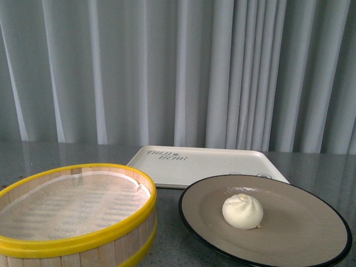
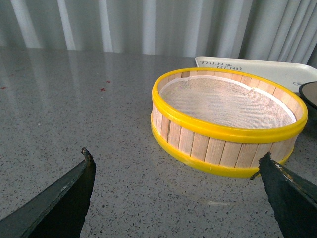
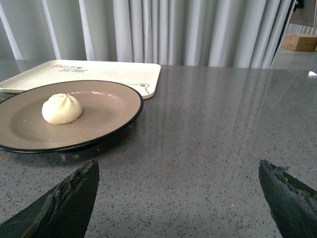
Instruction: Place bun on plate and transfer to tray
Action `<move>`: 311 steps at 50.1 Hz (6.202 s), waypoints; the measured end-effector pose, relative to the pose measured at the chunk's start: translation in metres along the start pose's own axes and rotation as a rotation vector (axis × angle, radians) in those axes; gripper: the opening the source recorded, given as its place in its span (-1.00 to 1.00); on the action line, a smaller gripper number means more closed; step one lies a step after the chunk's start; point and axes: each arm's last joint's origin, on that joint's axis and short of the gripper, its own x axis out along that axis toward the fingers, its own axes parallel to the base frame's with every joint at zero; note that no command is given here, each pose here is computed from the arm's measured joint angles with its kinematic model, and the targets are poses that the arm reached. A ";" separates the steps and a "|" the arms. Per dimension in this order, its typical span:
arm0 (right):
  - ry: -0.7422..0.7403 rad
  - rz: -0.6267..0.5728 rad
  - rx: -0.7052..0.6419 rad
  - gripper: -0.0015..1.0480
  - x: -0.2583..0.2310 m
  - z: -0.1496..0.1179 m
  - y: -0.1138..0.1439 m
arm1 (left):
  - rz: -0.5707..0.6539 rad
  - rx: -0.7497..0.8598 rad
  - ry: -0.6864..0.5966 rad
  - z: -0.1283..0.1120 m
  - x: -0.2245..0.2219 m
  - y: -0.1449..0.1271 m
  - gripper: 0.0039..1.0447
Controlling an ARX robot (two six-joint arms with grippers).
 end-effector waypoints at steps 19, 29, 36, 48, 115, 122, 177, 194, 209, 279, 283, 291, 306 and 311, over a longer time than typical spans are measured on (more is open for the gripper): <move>0.150 -0.291 -0.063 0.83 0.019 0.036 -0.015 | 0.001 0.000 0.000 0.000 0.000 0.000 0.88; 0.198 -0.049 -0.454 0.83 0.042 0.072 -0.005 | 0.000 0.000 -0.001 0.000 0.000 0.000 0.88; 0.245 0.180 -0.758 0.83 0.055 0.066 0.015 | 0.000 0.000 -0.001 0.000 0.000 0.000 0.88; 0.227 0.448 -1.027 0.83 0.077 0.058 0.038 | 0.000 0.000 -0.001 0.000 0.000 0.000 0.88; 0.163 0.920 -1.332 0.53 0.173 0.024 0.057 | 0.000 0.000 -0.001 0.000 0.000 0.000 0.88; 0.137 0.920 -1.349 -0.03 0.175 0.023 0.060 | 0.000 0.000 -0.001 0.000 0.000 0.000 0.88; -0.086 0.648 -1.480 -0.94 0.217 0.106 0.001 | 0.000 0.000 -0.001 0.000 0.000 0.000 0.88; -0.053 0.758 -1.505 -0.94 0.295 0.086 -0.003 | 0.000 0.000 -0.001 0.000 0.000 0.000 0.88; -0.091 0.810 -1.592 -0.94 0.367 0.061 0.010 | 0.000 0.000 -0.001 0.000 0.000 0.000 0.88; -0.047 0.313 -0.710 0.83 0.223 0.169 0.040 | 0.001 0.000 -0.001 0.000 0.000 0.000 0.88; -0.038 0.241 -0.417 0.83 0.205 0.183 0.034 | -0.002 0.000 -0.001 0.000 0.000 0.000 0.88; 0.009 0.011 -0.069 0.16 0.177 0.125 0.025 | 0.002 0.000 -0.001 0.000 0.000 0.000 0.88; 0.008 0.006 -0.007 -0.98 0.116 0.067 0.010 | 0.000 0.000 -0.001 0.000 0.000 0.000 0.88; 0.014 -0.005 -0.003 -0.97 0.097 0.050 0.000 | 0.000 0.000 -0.001 0.000 0.000 0.000 0.88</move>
